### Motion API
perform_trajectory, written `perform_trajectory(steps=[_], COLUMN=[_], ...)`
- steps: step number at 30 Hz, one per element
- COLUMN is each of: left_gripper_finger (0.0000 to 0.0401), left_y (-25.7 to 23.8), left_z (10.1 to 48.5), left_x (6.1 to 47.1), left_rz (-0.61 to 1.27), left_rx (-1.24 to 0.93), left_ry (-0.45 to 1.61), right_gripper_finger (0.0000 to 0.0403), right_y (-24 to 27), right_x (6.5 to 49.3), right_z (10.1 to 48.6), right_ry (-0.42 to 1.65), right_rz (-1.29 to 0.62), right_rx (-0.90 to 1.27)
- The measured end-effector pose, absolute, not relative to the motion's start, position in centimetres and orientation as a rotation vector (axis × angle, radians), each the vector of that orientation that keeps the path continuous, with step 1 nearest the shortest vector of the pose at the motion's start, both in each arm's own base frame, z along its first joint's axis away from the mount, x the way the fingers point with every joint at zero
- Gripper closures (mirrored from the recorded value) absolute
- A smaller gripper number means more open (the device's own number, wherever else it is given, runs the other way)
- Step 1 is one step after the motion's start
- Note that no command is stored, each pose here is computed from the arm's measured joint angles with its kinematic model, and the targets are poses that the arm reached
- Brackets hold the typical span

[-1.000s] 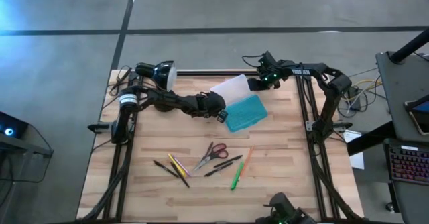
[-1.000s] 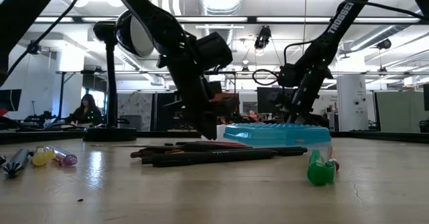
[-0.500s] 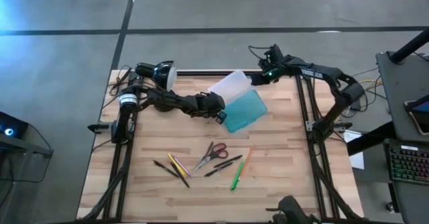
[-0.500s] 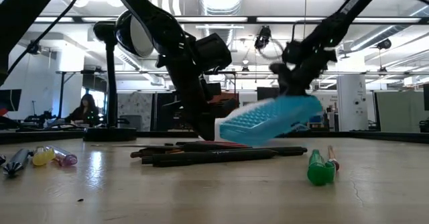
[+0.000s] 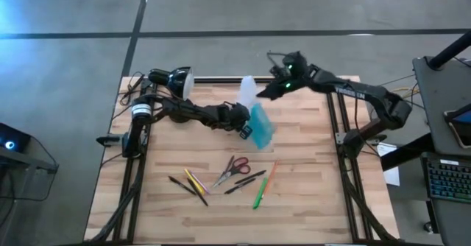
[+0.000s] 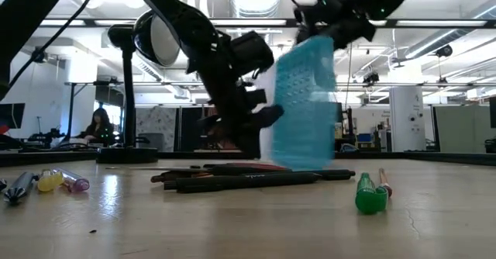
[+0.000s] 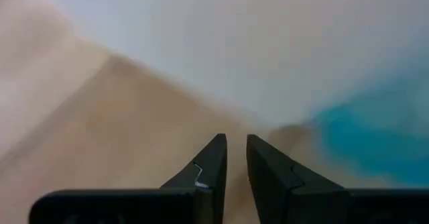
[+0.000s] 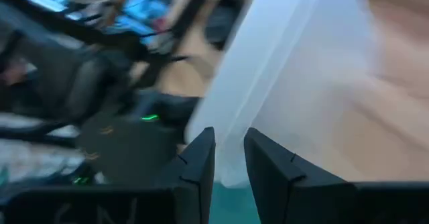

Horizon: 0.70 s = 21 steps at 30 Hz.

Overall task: Pick & place school supplies into a supply box
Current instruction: Put the supply box face up on the table, then put the orange pencil into the supply box

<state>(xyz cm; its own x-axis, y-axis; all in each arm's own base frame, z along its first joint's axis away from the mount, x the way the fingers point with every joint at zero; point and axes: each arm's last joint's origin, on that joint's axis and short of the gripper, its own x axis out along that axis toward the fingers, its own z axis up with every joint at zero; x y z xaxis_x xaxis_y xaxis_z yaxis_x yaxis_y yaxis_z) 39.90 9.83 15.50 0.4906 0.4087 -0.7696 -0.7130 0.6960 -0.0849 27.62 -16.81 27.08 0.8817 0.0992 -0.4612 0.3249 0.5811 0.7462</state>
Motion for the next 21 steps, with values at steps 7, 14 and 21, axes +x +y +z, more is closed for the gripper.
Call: perform_trajectory(steps=[7, 14, 21], left_gripper_finger=[0.0358, 0.0358, 0.0358], left_y=[8.8, 7.7, 5.8], left_z=[16.9, 17.2, 18.5], left_x=[39.9, 38.7, 38.2], left_rz=[0.679, 0.687, 0.676], left_rx=[-0.389, -0.34, -0.3], left_ry=[0.805, 0.933, 0.936], right_gripper_finger=[0.033, 0.033, 0.033], right_y=[-15.2, -14.9, -14.5], right_x=[29.2, 28.0, 27.9], right_z=[27.6, 25.8, 23.9], right_ry=[0.479, 0.642, 0.74], right_rz=[-0.094, -0.31, -0.386], right_rx=[0.958, 0.948, 0.906])
